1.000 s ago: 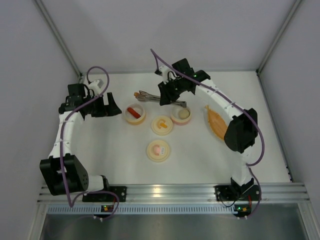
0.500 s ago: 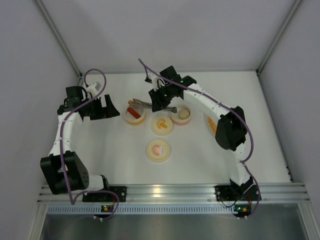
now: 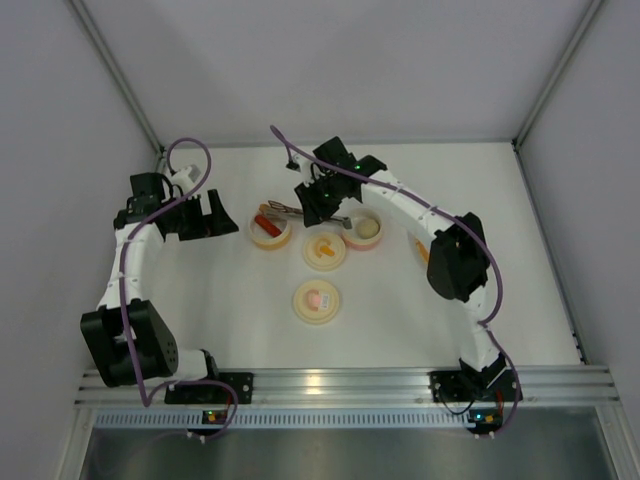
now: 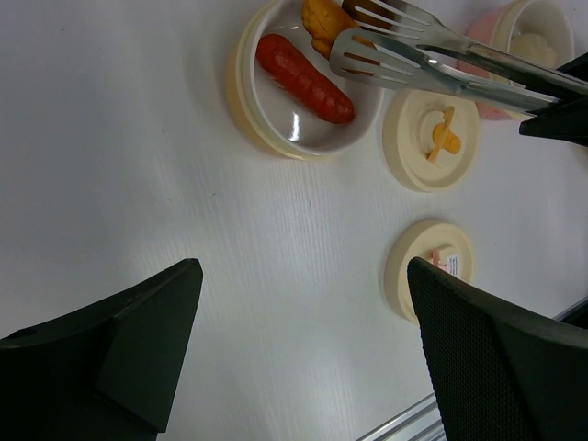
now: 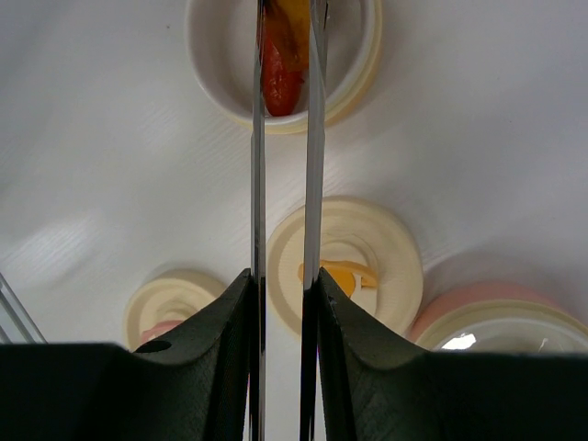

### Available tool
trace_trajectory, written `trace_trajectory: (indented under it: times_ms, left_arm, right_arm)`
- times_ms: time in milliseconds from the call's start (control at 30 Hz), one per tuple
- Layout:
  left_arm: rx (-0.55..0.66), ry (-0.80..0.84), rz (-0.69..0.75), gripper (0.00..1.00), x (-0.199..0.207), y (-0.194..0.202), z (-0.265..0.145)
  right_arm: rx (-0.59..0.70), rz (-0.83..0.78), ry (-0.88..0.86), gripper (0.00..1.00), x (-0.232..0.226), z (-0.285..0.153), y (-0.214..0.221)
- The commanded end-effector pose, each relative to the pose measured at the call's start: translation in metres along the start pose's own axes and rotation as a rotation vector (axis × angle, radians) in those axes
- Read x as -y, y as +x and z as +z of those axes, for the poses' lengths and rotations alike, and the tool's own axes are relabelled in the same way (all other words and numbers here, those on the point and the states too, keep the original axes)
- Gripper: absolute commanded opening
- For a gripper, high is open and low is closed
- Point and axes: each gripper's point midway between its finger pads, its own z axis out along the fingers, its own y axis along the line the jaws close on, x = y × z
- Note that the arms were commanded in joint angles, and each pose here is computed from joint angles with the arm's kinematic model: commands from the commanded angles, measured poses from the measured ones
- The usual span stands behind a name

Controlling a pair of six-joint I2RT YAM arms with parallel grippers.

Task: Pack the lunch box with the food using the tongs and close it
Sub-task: Place the fake food in the packing box.

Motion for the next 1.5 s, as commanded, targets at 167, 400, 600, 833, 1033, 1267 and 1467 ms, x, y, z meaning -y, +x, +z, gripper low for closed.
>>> trace_trajectory:
  times_ms: [167, 400, 600, 833, 1033, 1267, 1467]
  left_arm:
    - [0.022, 0.023, 0.023, 0.98, 0.001, -0.006, 0.0]
    - [0.013, 0.024, 0.017, 0.98, -0.001, -0.003, 0.002]
    - [0.015, 0.027, 0.023, 0.98, 0.0, -0.004, 0.001]
    - [0.017, 0.03, 0.023, 0.98, 0.001, -0.005, 0.001]
    - [0.024, 0.053, 0.062, 0.98, 0.006, -0.004, -0.002]
    - [0.022, 0.035, 0.095, 0.98, 0.008, -0.004, -0.012]
    - [0.061, -0.048, 0.114, 0.98, 0.001, -0.009, -0.021]
  right_arm:
    - [0.038, -0.047, -0.001, 0.22, -0.008, 0.008, -0.011]
    - [0.039, -0.043, -0.011, 0.33, -0.011, 0.008, -0.012]
    - [0.046, -0.047, -0.014, 0.47, -0.012, 0.004, -0.014]
    - [0.076, -0.058, -0.014, 0.47, -0.016, -0.008, -0.023]
    - [0.155, -0.078, -0.027, 0.43, -0.026, -0.044, -0.043]
    - [0.208, -0.008, 0.046, 0.42, 0.019, -0.11, -0.032]
    - [0.215, 0.147, 0.19, 0.42, 0.094, -0.182, 0.022]
